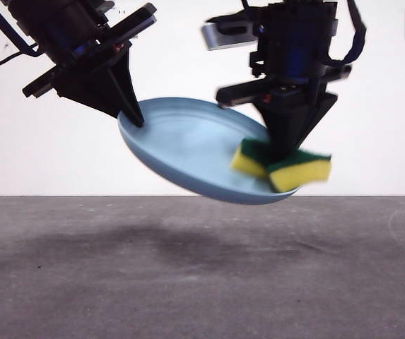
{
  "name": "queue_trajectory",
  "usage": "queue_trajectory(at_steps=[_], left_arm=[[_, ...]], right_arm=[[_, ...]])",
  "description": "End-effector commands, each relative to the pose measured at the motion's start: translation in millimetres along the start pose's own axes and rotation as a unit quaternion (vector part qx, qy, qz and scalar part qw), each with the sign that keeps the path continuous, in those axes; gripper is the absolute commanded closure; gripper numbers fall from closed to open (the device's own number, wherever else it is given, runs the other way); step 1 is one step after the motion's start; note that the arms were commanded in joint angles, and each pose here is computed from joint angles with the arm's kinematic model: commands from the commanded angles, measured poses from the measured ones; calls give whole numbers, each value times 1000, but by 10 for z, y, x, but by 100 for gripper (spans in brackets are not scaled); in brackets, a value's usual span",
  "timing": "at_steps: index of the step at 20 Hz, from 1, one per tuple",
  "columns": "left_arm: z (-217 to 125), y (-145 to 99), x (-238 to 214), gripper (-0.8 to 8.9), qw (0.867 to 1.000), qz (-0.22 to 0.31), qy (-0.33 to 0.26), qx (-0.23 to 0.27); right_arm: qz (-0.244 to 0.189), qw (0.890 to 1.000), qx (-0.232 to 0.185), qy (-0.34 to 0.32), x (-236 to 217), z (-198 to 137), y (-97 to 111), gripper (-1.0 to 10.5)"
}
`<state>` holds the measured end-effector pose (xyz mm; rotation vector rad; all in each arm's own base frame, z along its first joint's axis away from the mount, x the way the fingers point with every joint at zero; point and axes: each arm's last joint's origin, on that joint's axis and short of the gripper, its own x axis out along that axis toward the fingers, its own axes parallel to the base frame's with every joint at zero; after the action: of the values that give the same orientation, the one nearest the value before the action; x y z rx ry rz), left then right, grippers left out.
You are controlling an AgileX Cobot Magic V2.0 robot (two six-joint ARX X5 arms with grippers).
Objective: Pick up the plate,pick up the cloth,clean the plate with the cloth
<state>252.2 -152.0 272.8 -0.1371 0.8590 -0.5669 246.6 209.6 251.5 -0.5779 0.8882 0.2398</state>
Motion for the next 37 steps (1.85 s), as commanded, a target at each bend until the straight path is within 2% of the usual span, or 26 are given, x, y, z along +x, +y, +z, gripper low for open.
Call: queue_trajectory(at_steps=[1, 4, 6, 7, 8, 9, 12, 16, 19, 24, 27, 31, 34, 37], left_arm=[[0, -67, -18, 822, 998, -58, 11, 6], [-14, -112, -14, 822, 997, -80, 19, 11], [-20, -126, -10, 822, 997, -76, 17, 22], [-21, -120, -9, 822, 997, -67, 16, 30], [-28, -99, -7, 822, 998, -36, 14, 42], [-42, -66, -7, 822, 998, 12, 13, 57], [-71, 92, 11, 822, 980, 171, 21, 97], [-39, 401, 204, 822, 974, 207, 41, 76], [-76, 640, 473, 822, 971, 224, 68, 56], [-246, 914, 842, 796, 963, 232, 132, 34], [-240, 926, 879, 330, 964, 231, 125, 34], [-162, 850, 800, 313, 975, 194, 105, 31], [-43, 663, 557, 314, 986, 155, 61, 28], [64, 411, 189, 314, 993, 114, 7, 37]], right_arm=[[-3, 997, 37, -64, 34, 124, -6, 962], [82, 987, 60, -126, 6, 252, 33, 962], [165, 974, 54, -146, -17, 289, 79, 962], [196, 968, 49, -147, -26, 291, 99, 962], [233, 961, 42, -145, -35, 285, 123, 962], [244, 959, 39, -136, -53, 264, 121, 962], [238, 965, 36, -104, -125, 181, 77, 962], [189, 976, 41, -102, -335, 104, -67, 962], [174, 977, 46, -113, -520, 53, -169, 962], [168, 973, 58, -149, -795, -9, -311, 962], [142, 975, 65, -157, -845, -22, -354, 962], [78, 982, 81, -153, -806, -20, -428, 962], [73, 982, 97, -145, -712, -1, -501, 962], [57, 981, 147, -115, -506, 7, -621, 962]])
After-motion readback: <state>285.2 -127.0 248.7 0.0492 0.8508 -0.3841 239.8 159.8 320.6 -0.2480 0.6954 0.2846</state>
